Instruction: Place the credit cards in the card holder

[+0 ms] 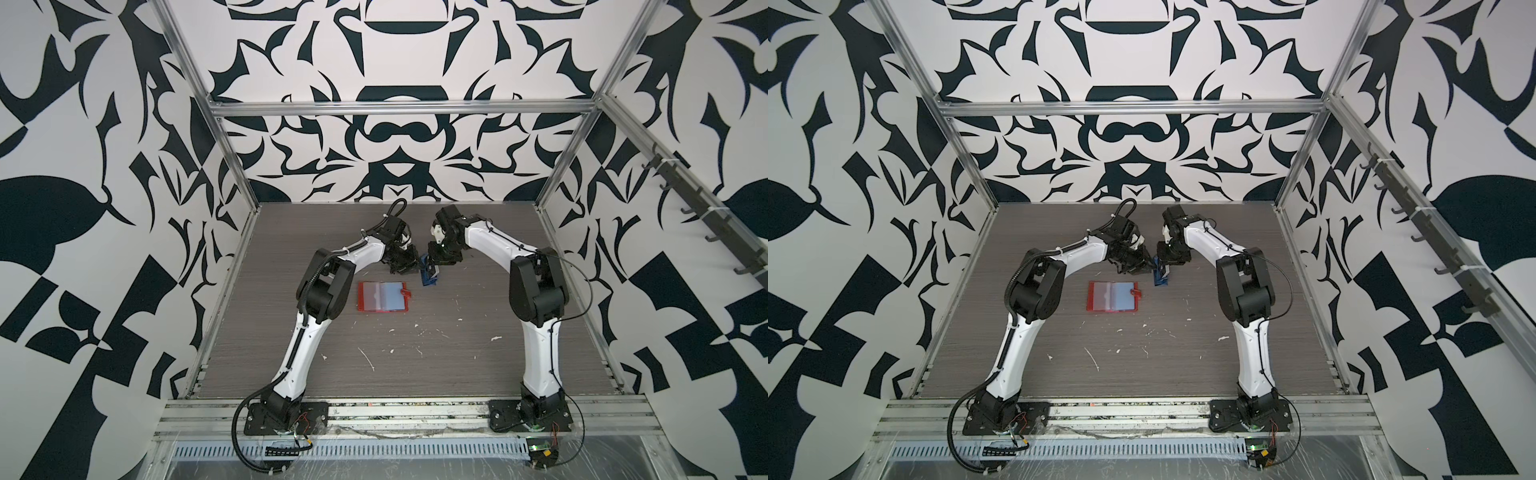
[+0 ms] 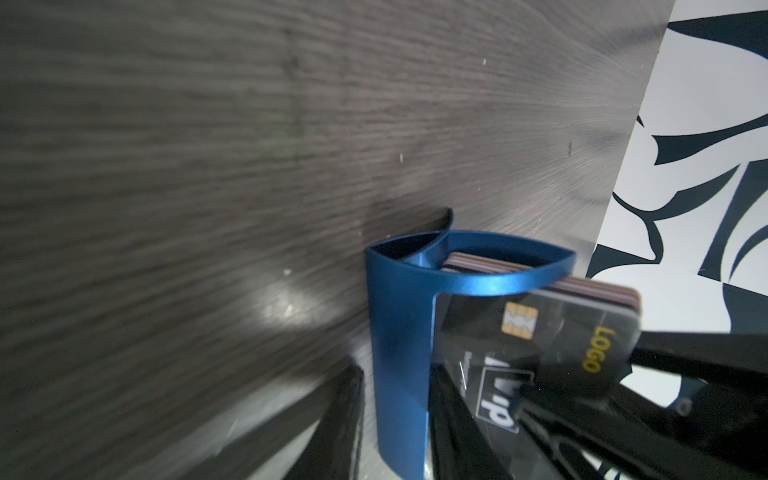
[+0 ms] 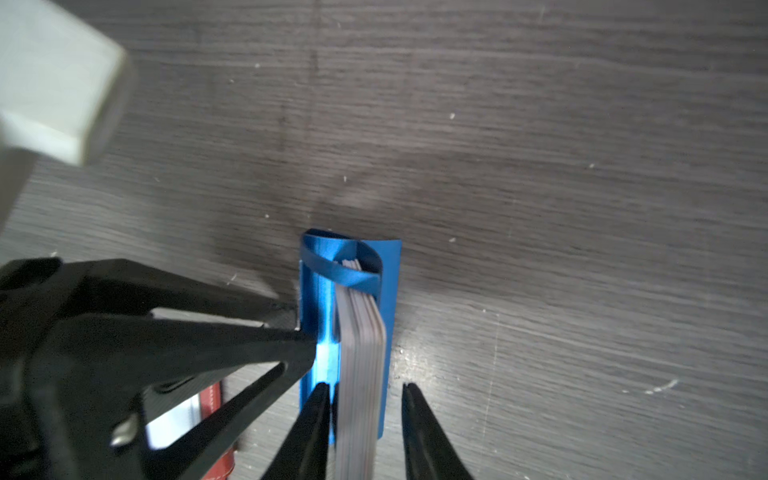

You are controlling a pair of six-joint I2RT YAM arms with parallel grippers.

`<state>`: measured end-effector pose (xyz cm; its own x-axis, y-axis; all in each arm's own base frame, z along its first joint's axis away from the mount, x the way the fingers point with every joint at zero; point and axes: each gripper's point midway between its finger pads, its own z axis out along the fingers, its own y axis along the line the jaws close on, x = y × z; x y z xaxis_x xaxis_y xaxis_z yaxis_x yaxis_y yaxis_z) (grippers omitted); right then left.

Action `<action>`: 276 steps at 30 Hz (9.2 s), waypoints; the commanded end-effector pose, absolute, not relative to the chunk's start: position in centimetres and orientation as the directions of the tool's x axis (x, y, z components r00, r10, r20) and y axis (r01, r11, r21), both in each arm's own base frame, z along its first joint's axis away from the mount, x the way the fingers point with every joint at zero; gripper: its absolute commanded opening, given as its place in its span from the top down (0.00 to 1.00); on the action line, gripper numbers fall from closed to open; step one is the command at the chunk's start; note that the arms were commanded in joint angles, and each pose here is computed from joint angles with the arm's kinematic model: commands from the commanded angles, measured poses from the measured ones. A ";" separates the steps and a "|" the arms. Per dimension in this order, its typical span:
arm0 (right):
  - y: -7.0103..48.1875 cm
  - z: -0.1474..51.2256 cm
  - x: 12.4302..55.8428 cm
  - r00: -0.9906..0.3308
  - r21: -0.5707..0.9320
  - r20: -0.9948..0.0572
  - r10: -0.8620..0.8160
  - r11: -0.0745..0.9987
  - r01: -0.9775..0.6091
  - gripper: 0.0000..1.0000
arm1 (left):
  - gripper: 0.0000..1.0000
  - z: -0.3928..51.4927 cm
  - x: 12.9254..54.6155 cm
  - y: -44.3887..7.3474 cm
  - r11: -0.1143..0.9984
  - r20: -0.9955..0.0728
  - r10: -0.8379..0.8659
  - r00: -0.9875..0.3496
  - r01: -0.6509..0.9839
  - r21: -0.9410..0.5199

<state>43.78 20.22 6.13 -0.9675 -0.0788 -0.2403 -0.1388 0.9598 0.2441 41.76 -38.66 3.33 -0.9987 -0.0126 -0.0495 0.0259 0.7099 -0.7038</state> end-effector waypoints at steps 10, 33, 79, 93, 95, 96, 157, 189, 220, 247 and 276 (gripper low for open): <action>19.6 7.8 44.5 -0.958 0.190 -0.275 -0.079 0.973 -0.135 0.70 | 0.71 0.5 40.2 -37.0 0.774 0.019 -0.039 -0.999 -0.042 -0.631; 18.5 9.9 44.5 -0.947 0.132 -0.307 -0.094 0.981 -0.140 0.71 | 0.73 0.2 40.1 -36.4 0.792 0.016 -0.049 -0.999 -0.048 -0.608; 18.7 12.5 43.9 -0.931 0.110 -0.341 -0.128 0.979 -0.175 1.00 | 0.73 0.4 40.1 -36.8 0.782 0.023 -0.043 -0.999 -0.048 -0.622; 21.3 18.1 43.0 -0.884 0.318 -0.464 -0.056 0.921 -0.225 1.00 | 0.52 9.2 40.9 -38.5 0.697 -0.108 0.027 -0.994 0.097 -0.711; 21.6 18.4 42.6 -0.882 0.346 -0.469 -0.042 0.910 -0.227 1.00 | 0.52 10.5 40.6 -38.1 0.699 -0.137 0.034 -0.990 0.122 -0.705; 21.8 18.6 42.5 -0.881 0.362 -0.471 -0.035 0.903 -0.229 1.00 | 0.52 11.1 40.5 -37.6 0.709 -0.161 0.034 -0.986 0.138 -0.692; 35.7 6.5 33.8 -0.978 0.744 -0.185 -0.100 0.636 -0.206 1.00 | 0.85 0.9 31.4 -16.7 0.829 -0.046 -0.255 -0.966 -0.194 -0.525; 35.1 8.0 34.3 -0.958 0.689 -0.277 -0.069 0.681 -0.249 1.00 | 0.87 0.0 31.4 -16.4 0.844 -0.038 -0.251 -0.967 -0.200 -0.497; 36.8 6.8 34.5 -0.971 0.741 -0.218 -0.099 0.631 -0.231 1.00 | 0.88 -0.5 31.2 -16.3 0.851 -0.028 -0.240 -0.970 -0.197 -0.488; 36.6 4.5 35.7 -0.974 0.727 -0.224 -0.028 0.661 -0.186 1.00 | 0.99 -1.2 30.7 -15.9 0.866 -0.014 -0.228 -0.974 -0.196 -0.461; 34.8 2.3 34.4 -0.973 0.610 -0.221 -0.073 0.768 -0.196 0.68 | 1.00 -0.4 30.4 -16.4 0.848 -0.018 -0.222 -0.975 -0.184 -0.497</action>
